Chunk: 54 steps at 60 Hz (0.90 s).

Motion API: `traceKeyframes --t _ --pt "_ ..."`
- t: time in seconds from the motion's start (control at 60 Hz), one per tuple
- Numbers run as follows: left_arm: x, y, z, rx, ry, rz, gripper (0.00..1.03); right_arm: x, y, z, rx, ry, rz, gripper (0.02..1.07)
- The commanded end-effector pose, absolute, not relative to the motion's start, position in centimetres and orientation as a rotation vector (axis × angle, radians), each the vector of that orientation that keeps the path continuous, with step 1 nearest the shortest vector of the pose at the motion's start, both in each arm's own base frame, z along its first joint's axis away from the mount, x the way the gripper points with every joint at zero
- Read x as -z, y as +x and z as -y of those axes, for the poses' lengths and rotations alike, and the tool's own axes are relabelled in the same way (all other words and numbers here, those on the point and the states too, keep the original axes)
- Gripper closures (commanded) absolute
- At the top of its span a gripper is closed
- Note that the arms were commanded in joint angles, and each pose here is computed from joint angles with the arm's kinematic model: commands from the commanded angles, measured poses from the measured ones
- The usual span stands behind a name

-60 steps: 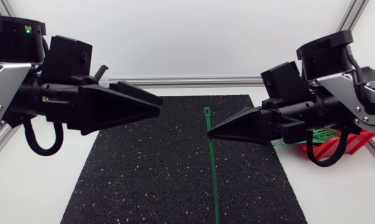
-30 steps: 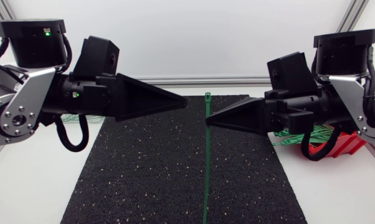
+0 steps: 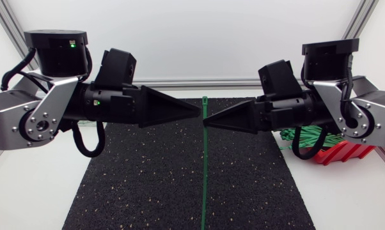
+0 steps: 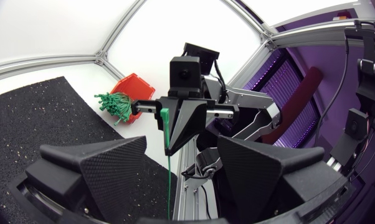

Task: Take a green cable tie from the red box, thread the tail through the head to close it, then place it in the transparent bin on the left.

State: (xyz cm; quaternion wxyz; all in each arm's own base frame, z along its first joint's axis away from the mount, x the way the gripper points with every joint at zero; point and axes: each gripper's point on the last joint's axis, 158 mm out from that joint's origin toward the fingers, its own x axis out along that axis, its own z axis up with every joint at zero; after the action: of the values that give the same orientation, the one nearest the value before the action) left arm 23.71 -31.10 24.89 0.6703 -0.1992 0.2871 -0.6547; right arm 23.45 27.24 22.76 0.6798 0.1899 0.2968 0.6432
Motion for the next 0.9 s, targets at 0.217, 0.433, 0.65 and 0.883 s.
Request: traceKeyframes --t 0.217,0.433,0.65,0.883 --pt "-23.2 23.7 31.8 1.478 -0.464 -0.699 0.46 -23.2 23.6 -28.1 -1.465 0.454 -0.683 1.01" --pt "-23.4 23.8 31.8 1.479 -0.467 -0.694 0.57 -22.9 23.2 -28.3 -1.476 0.454 -0.689 1.01" --pt "-23.5 23.9 31.8 1.477 -0.468 -0.691 0.67 -22.5 22.5 -28.6 -1.49 0.453 -0.704 1.01" --pt "-23.6 24.0 31.7 1.475 -0.467 -0.683 0.69 -22.2 22.2 -28.8 -1.495 0.452 -0.711 1.01"
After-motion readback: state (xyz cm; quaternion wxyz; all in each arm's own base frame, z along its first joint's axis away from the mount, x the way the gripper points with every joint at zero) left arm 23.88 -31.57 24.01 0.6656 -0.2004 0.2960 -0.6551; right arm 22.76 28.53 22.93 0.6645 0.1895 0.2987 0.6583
